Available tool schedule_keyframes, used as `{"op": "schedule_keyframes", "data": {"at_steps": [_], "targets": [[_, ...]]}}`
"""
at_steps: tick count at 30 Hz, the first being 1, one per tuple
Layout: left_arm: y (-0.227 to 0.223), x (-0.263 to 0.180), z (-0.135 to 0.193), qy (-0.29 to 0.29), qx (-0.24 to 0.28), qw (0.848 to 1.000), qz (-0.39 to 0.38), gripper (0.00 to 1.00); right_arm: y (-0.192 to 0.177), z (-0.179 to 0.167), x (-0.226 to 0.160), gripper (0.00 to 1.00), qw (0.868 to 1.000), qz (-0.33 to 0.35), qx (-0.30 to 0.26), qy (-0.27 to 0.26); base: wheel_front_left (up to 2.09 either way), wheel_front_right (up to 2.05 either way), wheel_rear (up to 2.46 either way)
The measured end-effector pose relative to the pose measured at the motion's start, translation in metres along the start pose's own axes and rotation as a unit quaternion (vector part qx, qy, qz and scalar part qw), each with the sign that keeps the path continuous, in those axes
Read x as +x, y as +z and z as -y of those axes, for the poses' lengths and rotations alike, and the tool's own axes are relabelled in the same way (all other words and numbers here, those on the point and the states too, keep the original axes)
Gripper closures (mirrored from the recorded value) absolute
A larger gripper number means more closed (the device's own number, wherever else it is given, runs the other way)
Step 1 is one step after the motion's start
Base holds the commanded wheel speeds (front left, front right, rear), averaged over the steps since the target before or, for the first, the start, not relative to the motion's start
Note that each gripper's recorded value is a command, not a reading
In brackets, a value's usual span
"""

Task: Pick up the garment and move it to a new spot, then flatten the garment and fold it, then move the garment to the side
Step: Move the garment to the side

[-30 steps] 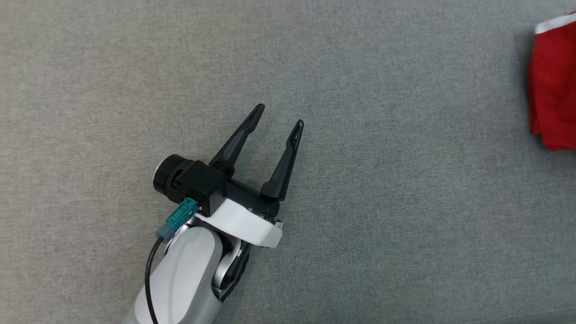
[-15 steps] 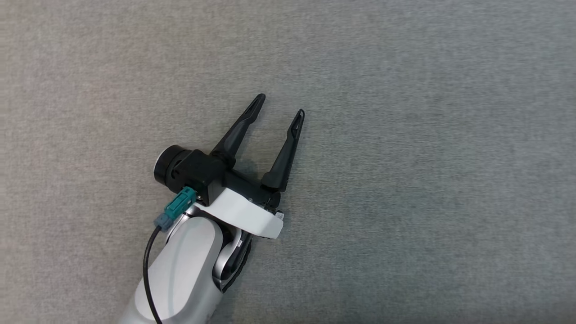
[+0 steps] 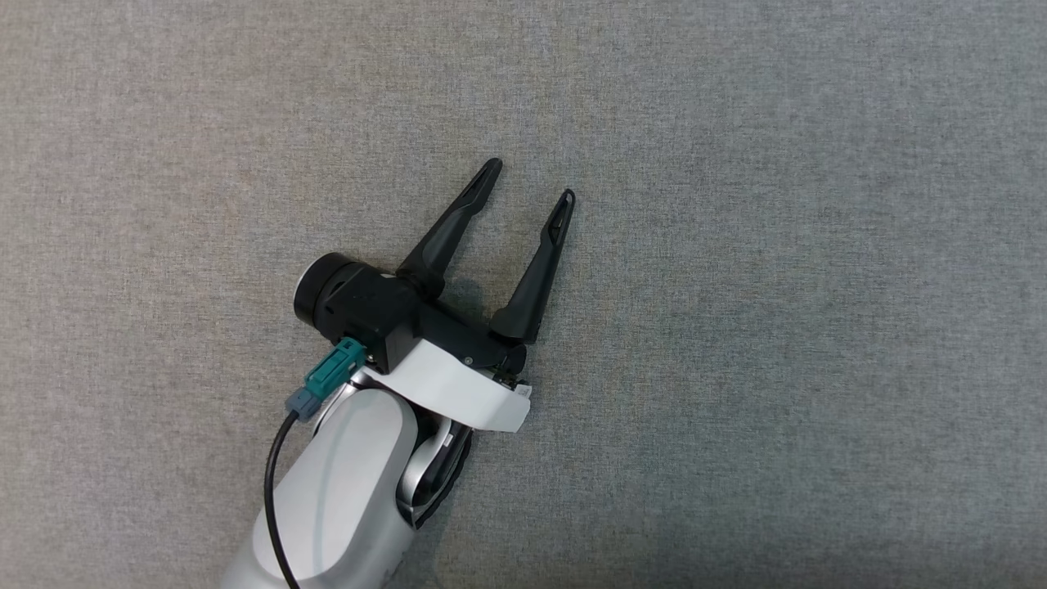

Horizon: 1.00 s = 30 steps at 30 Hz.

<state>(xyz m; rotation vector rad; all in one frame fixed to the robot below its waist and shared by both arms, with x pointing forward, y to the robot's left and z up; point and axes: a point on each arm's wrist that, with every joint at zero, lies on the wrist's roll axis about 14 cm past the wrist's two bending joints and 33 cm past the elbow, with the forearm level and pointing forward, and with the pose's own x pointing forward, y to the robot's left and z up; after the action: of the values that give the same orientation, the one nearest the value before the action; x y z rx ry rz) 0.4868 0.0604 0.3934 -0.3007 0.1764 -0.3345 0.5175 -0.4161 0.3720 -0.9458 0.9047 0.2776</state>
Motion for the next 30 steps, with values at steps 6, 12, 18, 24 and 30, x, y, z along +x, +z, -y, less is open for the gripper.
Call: {"op": "schedule_keyframes", "data": {"at_steps": [6,12,18,24,30], "targets": [[0.002,-0.001,0.002,-0.001,0.003,1.0,0.0,0.0,0.004,-0.001,0.001,0.0,1.0,0.015,0.005,-0.011,0.0,0.0,0.0],[0.006,-0.007,0.007,-0.002,0.006,1.0,0.0,0.0,0.007,0.009,-0.011,0.0,0.999,0.028,0.012,-0.035,0.0,0.0,0.0],[0.02,-0.02,0.013,0.002,0.01,1.0,0.013,0.0,0.017,0.043,-0.039,0.0,0.994,0.051,0.023,-0.093,0.0,0.0,0.0],[0.044,-0.034,0.016,0.012,0.017,0.999,0.04,0.0,0.048,0.082,-0.077,0.0,0.978,0.115,0.051,-0.164,0.0,0.0,0.0],[0.075,-0.054,0.008,0.039,0.024,0.996,0.08,0.0,0.124,0.083,-0.118,0.0,0.928,0.288,0.142,-0.188,0.0,0.0,0.0]]}}
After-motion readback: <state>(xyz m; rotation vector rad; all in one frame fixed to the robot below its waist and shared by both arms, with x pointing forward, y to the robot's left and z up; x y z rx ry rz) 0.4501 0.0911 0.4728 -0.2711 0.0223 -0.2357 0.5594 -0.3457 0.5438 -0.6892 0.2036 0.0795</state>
